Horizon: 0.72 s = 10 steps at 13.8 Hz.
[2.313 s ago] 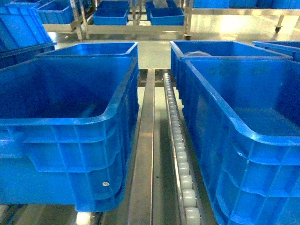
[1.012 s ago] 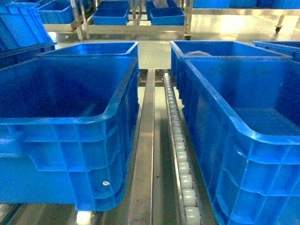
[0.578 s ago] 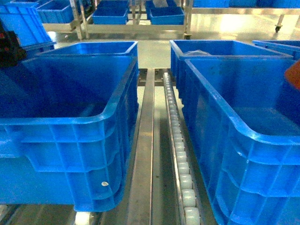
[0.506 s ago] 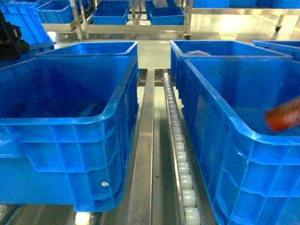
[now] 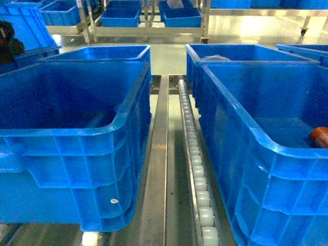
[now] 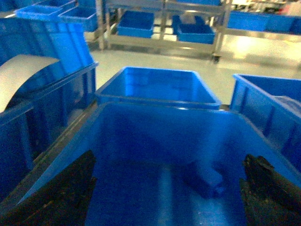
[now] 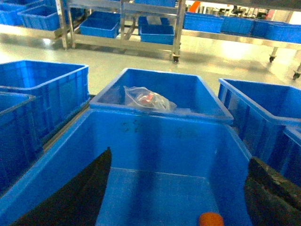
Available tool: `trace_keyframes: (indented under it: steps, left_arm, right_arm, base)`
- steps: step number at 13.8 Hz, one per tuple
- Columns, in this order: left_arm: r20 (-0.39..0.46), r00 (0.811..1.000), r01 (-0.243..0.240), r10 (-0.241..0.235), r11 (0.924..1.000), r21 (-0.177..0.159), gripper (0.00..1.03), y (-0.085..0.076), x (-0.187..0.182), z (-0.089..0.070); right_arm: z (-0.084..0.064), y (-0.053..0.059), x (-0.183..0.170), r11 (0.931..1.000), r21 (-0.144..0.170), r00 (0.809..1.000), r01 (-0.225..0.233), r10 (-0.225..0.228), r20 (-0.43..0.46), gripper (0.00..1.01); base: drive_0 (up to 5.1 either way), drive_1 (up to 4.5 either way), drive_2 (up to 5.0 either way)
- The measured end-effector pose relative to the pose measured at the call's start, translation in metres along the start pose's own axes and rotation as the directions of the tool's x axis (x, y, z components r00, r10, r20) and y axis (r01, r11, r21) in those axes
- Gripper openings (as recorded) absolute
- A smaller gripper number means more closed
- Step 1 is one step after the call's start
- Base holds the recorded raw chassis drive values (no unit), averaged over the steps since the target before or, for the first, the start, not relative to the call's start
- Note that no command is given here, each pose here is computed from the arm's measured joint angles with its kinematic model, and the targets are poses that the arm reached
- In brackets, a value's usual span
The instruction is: Sort blue parts and orange caps into right shelf containers
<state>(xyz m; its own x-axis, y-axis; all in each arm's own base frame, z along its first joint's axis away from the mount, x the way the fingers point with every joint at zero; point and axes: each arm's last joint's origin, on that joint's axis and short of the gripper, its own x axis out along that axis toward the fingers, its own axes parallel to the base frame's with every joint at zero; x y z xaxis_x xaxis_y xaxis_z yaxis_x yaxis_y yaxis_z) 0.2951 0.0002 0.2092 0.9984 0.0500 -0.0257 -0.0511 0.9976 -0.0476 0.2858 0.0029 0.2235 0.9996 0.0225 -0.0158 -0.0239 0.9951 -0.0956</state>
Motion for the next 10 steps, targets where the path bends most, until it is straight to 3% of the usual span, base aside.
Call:
trace_keyframes:
  steps: [1, 3, 7, 10]
  left_arm:
    - [0.030, 0.999, 0.045, -0.045, 0.9988, 0.018, 0.79, 0.000, -0.013, -0.004]
    - [0.015, 0.999, 0.051, -0.051, 0.9982, 0.031, 0.53, 0.002, -0.045, -0.018]
    - [0.013, 0.999, 0.051, -0.051, 0.9982, 0.031, 0.02, 0.005, -0.088, -0.030]
    - [0.010, 0.999, 0.051, -0.051, 0.9982, 0.032, 0.02, 0.007, -0.114, -0.037]
  right_arm:
    - [-0.006, 0.000, -0.013, 0.9991, 0.040, 1.000, 0.014, -0.015, 0.024, 0.79]
    - [-0.022, 0.002, -0.044, 0.9971, 0.075, 1.000, 0.014, -0.015, 0.009, 0.52]
    - [-0.038, 0.004, -0.084, 0.9967, 0.080, 1.000, 0.014, -0.015, 0.009, 0.01]
    - [-0.047, 0.005, -0.109, 0.9965, 0.082, 1.000, 0.014, -0.014, 0.003, 0.02]
  base:
    - [0.0, 0.00, 0.0]
    - [0.0, 0.00, 0.0]
    - [0.0, 0.00, 0.0]
    - [0.0, 0.00, 0.0]
